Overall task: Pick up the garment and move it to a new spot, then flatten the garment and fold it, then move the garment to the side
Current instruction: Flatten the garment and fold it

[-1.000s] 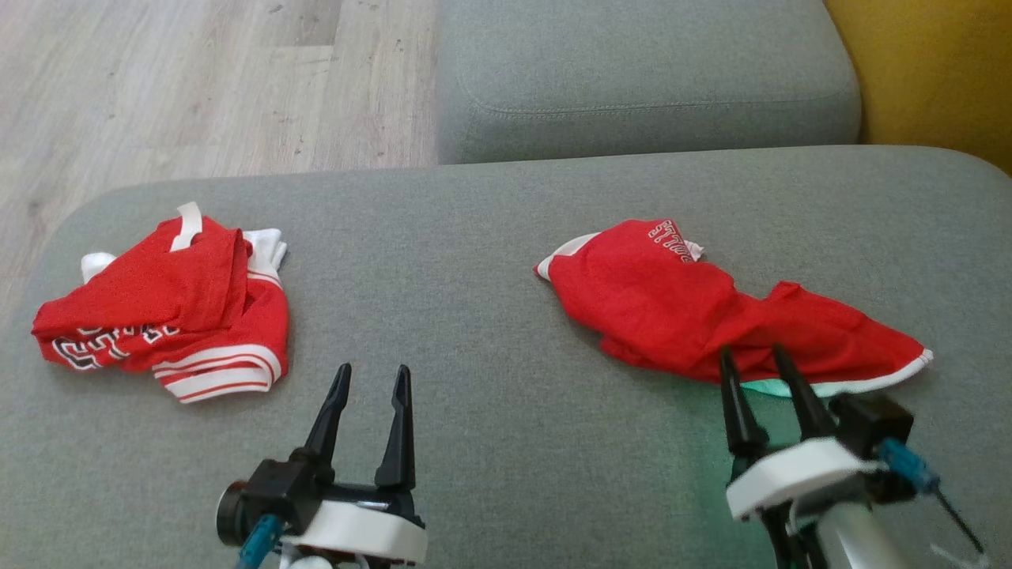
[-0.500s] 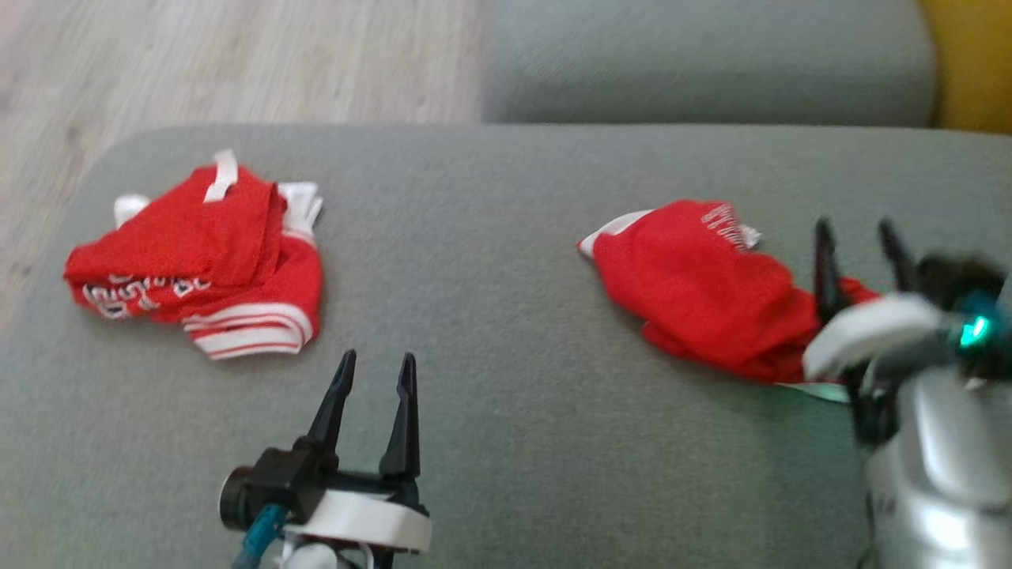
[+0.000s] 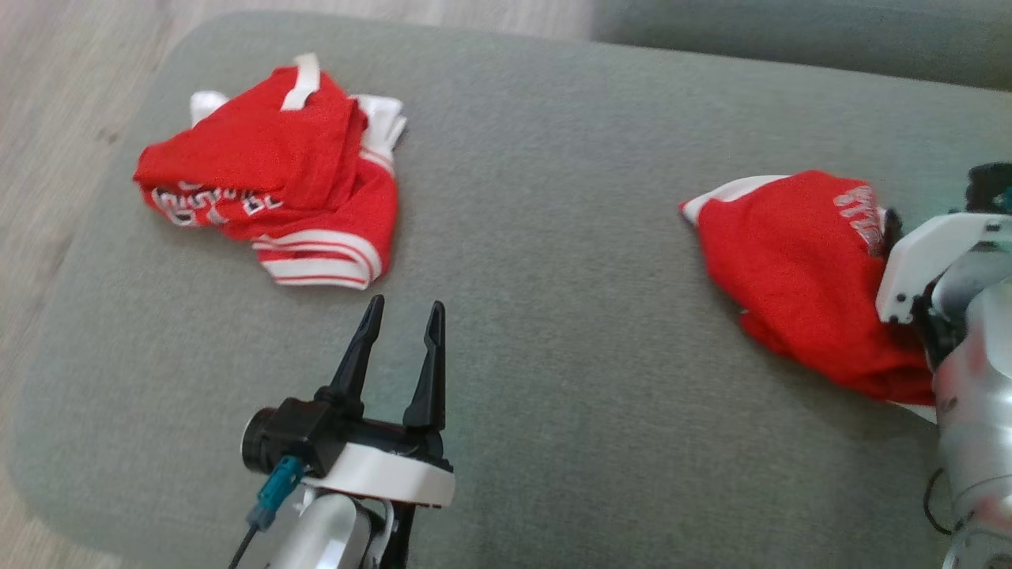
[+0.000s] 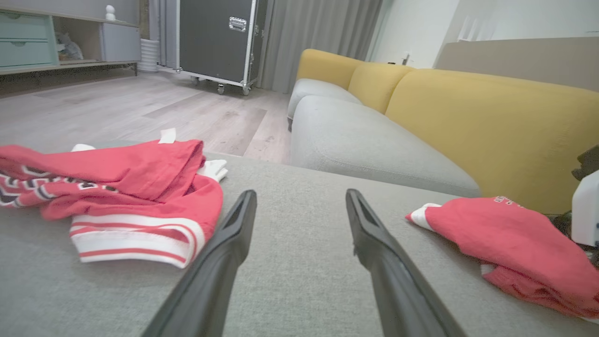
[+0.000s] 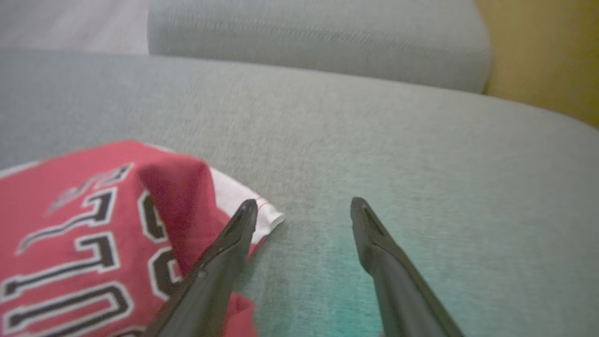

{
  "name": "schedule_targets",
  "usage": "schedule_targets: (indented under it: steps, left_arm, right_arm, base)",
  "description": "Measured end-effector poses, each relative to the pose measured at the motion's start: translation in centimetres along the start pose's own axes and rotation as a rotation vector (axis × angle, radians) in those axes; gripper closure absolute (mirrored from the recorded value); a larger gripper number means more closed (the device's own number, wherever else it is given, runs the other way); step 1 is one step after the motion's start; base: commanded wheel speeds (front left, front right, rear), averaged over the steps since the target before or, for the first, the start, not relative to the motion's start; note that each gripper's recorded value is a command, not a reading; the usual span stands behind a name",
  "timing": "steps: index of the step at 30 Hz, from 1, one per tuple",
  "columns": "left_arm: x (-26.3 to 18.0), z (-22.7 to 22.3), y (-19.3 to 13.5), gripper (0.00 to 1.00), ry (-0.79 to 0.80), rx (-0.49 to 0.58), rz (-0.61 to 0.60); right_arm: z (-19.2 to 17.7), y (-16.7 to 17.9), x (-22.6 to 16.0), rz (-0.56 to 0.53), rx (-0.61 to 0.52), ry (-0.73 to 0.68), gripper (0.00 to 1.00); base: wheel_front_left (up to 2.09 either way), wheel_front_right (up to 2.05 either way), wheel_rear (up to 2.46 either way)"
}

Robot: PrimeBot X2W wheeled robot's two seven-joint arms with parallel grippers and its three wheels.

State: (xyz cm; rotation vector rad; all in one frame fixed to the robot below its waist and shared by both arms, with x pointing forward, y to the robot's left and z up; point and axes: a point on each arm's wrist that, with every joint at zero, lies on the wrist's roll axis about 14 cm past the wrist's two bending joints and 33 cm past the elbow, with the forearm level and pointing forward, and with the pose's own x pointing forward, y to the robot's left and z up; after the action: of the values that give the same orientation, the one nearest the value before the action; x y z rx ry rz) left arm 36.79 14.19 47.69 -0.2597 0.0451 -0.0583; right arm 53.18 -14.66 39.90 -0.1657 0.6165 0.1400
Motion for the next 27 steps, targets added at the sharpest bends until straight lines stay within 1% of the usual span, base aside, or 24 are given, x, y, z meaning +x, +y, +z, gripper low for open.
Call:
schedule_targets:
  steps: [4,10,11,12,16,20,22,24,25,27]
  left_arm:
    - [-0.2,-0.6,1.1,0.0,0.02,-0.002,0.038]
    - [0.4,-0.7,1.6,0.0,0.027,0.005,0.054]
    - [0.5,-0.7,1.6,0.0,0.028,0.002,0.056]
    - [0.6,-0.7,1.6,0.0,0.028,0.003,0.055]
    - [0.7,-0.7,1.5,0.0,0.027,-0.003,0.055]
    - [0.7,-0.5,1.2,0.0,0.02,-0.005,0.046]
    - [0.8,-0.5,1.1,0.0,0.02,-0.005,0.044]
    - [0.8,-0.5,1.1,0.0,0.02,-0.006,0.043]
    - [0.8,-0.5,1.1,0.0,0.02,-0.006,0.043]
    - [0.8,-0.5,1.0,0.0,0.019,-0.01,0.041]
  right_arm:
    - [-2.2,2.1,1.6,0.049,-0.04,0.09,0.0]
    - [-1.3,3.1,3.2,0.08,-0.095,0.081,0.0]
    - [-1.5,3.1,3.4,0.083,-0.095,0.088,0.55]
    - [-1.5,3.1,3.5,0.084,-0.101,0.092,1.0]
    - [-1.0,3.1,3.5,0.088,-0.116,0.084,1.0]
    - [-0.4,0.9,3.2,0.046,-0.132,0.072,1.0]
    - [1.0,-1.0,3.3,0.007,-0.143,0.037,1.0]
    - [3.4,-3.1,3.3,-0.037,-0.162,-0.018,1.0]
    - [3.4,-3.1,3.3,-0.037,-0.162,-0.018,1.0]
    - [5.9,-5.0,3.1,-0.081,-0.188,-0.075,1.0]
  base:
    - [0.0,0.0,0.0]
    - [0.0,0.0,0.0]
    - [0.0,0.0,0.0]
    - [0.0,0.0,0.0]
    - [0.0,0.0,0.0]
    - [0.0,0.0,0.0]
    - [0.0,0.0,0.0]
    - [0.0,0.0,0.0]
    - [0.0,0.0,0.0]
    - [0.0,0.0,0.0]
